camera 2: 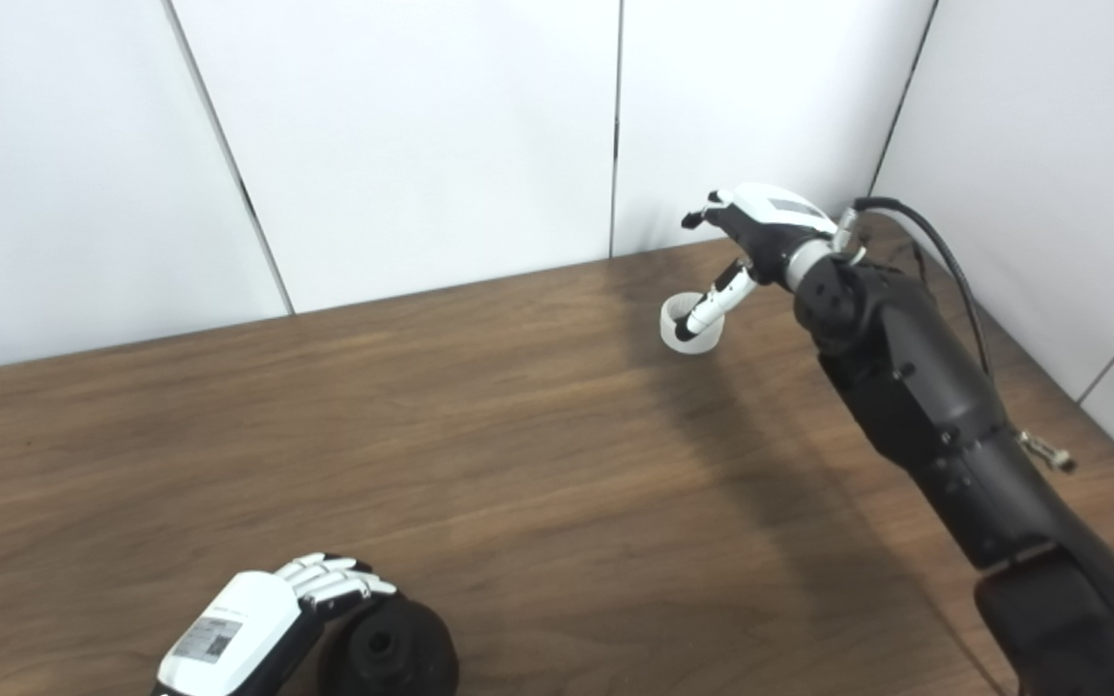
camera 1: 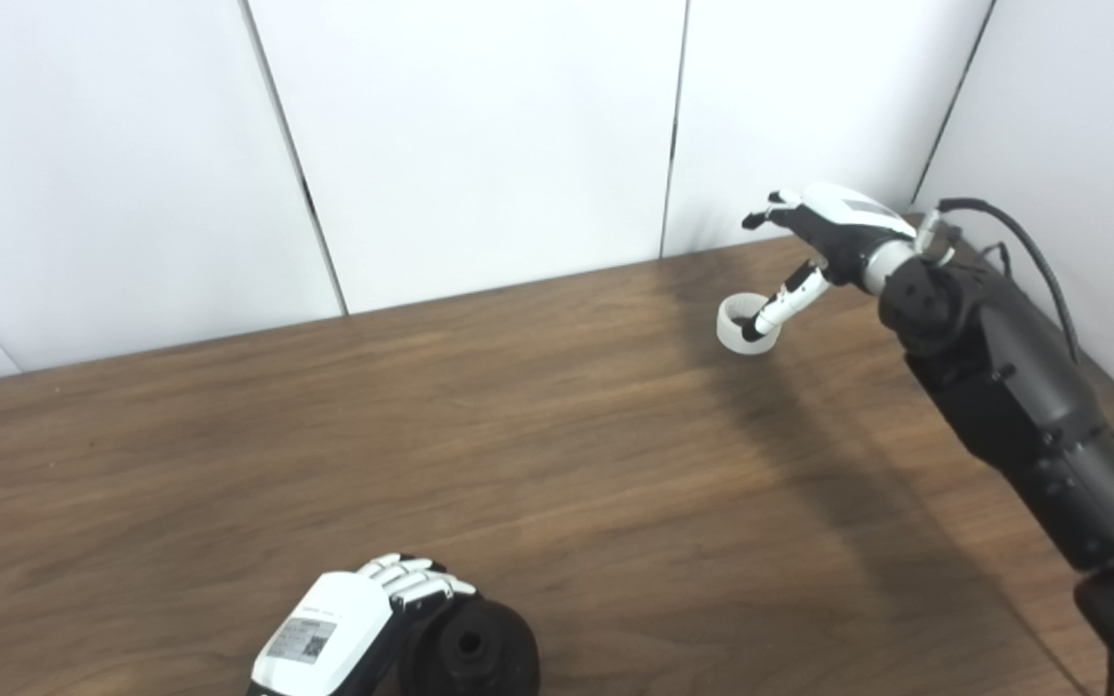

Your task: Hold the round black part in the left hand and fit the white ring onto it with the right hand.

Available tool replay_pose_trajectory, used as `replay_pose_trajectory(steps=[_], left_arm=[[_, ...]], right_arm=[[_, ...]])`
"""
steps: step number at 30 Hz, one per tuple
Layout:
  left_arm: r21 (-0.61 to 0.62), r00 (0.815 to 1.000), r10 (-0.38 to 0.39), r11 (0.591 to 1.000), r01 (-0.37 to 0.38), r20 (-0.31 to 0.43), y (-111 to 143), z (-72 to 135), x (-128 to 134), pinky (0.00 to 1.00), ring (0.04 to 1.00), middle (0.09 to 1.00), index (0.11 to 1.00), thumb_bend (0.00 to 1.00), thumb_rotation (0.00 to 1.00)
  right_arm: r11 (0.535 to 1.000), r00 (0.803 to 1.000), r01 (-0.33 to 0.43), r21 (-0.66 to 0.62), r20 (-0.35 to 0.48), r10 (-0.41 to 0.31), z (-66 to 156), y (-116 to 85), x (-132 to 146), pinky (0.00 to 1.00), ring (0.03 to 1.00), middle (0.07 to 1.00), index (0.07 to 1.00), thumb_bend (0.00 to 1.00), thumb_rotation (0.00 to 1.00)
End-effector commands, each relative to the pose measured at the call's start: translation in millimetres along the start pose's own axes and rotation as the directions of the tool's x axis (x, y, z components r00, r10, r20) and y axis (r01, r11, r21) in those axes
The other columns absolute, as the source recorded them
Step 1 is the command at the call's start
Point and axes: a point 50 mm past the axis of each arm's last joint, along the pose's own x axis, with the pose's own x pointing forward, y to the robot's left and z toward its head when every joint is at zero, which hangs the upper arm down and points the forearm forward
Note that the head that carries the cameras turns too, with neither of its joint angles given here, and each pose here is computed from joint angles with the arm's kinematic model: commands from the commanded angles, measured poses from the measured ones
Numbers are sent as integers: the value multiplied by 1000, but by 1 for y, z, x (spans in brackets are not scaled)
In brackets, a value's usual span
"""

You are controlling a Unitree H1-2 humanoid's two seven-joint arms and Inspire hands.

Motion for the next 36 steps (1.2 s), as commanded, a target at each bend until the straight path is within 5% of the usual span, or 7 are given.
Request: replay_pose_trajectory(steps=[1, 16, 36], left_arm=[[39, 992, -112, 993, 115, -61, -13, -7, -10, 882, 836, 763, 482, 523, 50], [43, 991, -115, 992, 118, -70, -8, -2, -13, 863, 829, 761, 482, 523, 50], [31, 991, -115, 993, 117, -62, -9, 4, -15, 862, 835, 765, 482, 524, 50]], right_arm=[[996, 997, 72, -51, -10, -72, 1, -36, 2, 1000, 1000, 1000, 857, 1000, 284], [995, 997, -27, -96, -68, 20, 0, -10, 20, 1000, 1000, 1000, 861, 1000, 336], [994, 996, 70, -86, -44, -74, -11, 8, 28, 1000, 998, 973, 852, 1000, 302]])
